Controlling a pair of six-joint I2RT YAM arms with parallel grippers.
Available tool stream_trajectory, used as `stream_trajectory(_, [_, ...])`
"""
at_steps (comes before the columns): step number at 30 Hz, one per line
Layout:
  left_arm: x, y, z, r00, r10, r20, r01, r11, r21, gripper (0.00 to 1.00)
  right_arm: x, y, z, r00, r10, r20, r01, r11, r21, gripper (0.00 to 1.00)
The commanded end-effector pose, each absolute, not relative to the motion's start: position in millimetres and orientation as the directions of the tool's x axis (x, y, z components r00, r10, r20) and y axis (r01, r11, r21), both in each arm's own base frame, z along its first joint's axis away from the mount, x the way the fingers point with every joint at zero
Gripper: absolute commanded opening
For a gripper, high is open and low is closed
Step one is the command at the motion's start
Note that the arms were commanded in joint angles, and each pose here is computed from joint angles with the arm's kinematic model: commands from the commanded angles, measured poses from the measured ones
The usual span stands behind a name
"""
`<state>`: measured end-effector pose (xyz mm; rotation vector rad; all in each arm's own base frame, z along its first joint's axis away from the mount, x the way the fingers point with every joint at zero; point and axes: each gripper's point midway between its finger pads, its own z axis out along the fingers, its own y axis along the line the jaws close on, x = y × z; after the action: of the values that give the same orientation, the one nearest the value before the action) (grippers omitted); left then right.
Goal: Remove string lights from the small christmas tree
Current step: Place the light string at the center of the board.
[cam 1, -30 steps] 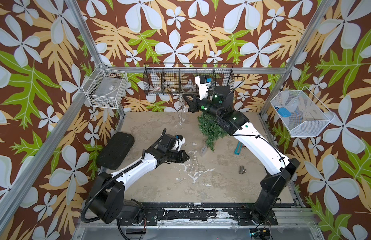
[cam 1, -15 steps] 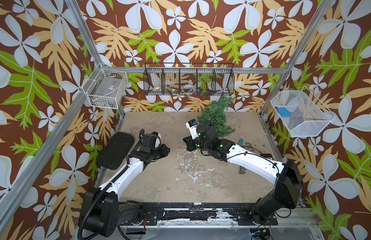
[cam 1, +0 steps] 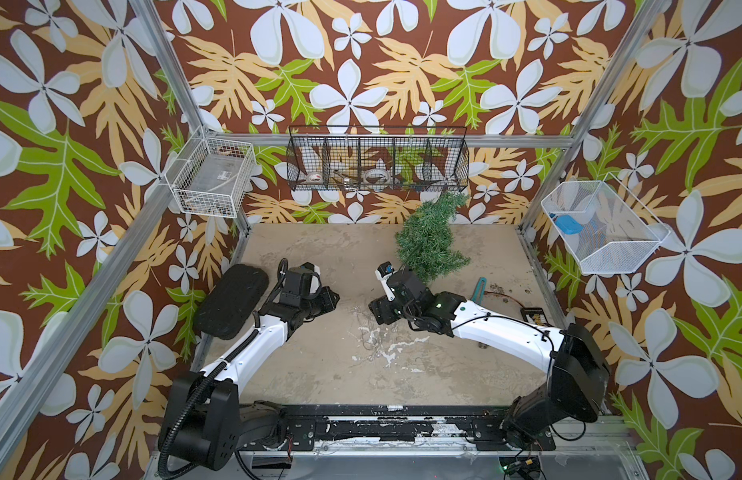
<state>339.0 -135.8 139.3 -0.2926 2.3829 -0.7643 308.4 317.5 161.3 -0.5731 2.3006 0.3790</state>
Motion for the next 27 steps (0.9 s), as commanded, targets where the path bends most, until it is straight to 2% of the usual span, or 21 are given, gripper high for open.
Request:
stream_trajectory(1, [343.9, -138.9, 144.3, -0.782, -0.37, -0.501, 0.001, 0.804, -0.594, 0.21, 304.6, 288.5, 141.5, -0.659, -0.336, -0.673, -0.453, 0.892, -0.002, 0.81])
stream_trajectory(7, [344.7, -140.0, 145.5, -0.78, -0.369, -0.505, 0.01, 0.8, -0.599, 0.21, 302.3, 267.2, 113.9, -0.687, -0.338, -0.643, -0.412, 0.91, -0.039, 0.81])
stream_trajectory(14, [342.9, -138.6, 150.4, -0.775, -0.359, -0.521, 0.022, 0.807, -0.59, 0.21, 323.9, 251.9, 97.9, -0.712, -0.316, -0.627, -0.398, 0.917, -0.009, 0.81])
stream_trajectory(27, [342.3, -139.0, 165.2, -0.758, -0.361, -0.543, 0.044, 0.802, -0.595, 0.21, 375.5, 339.6, 87.7, -0.69, -0.36, -0.628, -0.518, 0.852, 0.08, 0.79])
